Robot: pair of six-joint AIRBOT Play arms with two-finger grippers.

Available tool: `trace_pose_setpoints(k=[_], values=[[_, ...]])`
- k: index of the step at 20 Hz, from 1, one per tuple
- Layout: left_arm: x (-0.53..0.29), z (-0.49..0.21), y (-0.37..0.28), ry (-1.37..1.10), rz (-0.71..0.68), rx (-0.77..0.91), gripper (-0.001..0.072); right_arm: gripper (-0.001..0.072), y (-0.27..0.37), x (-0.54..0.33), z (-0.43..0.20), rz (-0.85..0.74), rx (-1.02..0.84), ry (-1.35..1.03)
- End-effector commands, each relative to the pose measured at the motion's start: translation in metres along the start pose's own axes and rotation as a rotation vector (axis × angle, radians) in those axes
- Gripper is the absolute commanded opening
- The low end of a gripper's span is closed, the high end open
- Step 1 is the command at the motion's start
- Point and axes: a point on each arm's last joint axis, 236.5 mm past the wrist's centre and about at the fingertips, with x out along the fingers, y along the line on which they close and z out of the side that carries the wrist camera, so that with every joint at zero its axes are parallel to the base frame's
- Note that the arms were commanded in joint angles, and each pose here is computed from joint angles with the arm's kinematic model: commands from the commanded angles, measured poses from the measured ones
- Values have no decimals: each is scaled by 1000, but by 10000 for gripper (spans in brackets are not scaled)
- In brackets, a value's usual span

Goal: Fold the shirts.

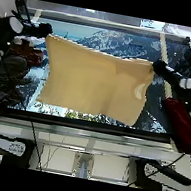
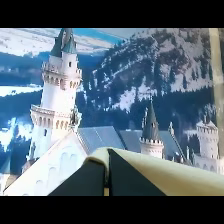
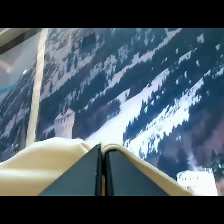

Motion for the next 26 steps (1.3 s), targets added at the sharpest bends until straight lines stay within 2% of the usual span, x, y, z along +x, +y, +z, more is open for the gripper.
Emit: trace_pose_setpoints(k=[1,2,3,4,5,6,9,11,14,16,19,22,26], values=[[51,-3,13,-77,27,-70,13,28,-18,56,0,-104,-34,-144],[57,-5,15,-80,26,-76,13,29,-22,64,-3,-112,-28,-138],[59,-5,15,-87,24,-81,20,65,-26,67,-4,-118,-12,-136],[59,1,14,-108,17,-87,209,260,-28,67,-1,-122,-11,-146],[55,8,12,-124,13,-86,570,466,-27,64,5,-120,-9,-153],[45,21,10,-145,8,-84,704,482,-26,57,14,-111,-7,-158],[-12,70,7,-221,11,-52,702,479,-33,11,55,-98,-41,-169],[-66,90,14,-243,33,-1,702,476,-43,-32,62,-77,-33,-81],[-127,79,31,-157,89,111,702,398,-82,-86,8,-132,-40,238],[-146,50,51,-60,123,93,702,401,-112,-115,-55,-187,23,455],[-150,-21,73,72,144,21,702,404,-122,-134,-147,-179,172,630],[-146,-106,68,210,98,-58,702,404,-98,-132,-213,-69,399,693],[-145,-185,68,342,80,-124,702,404,-88,-139,-261,-43,572,737]])
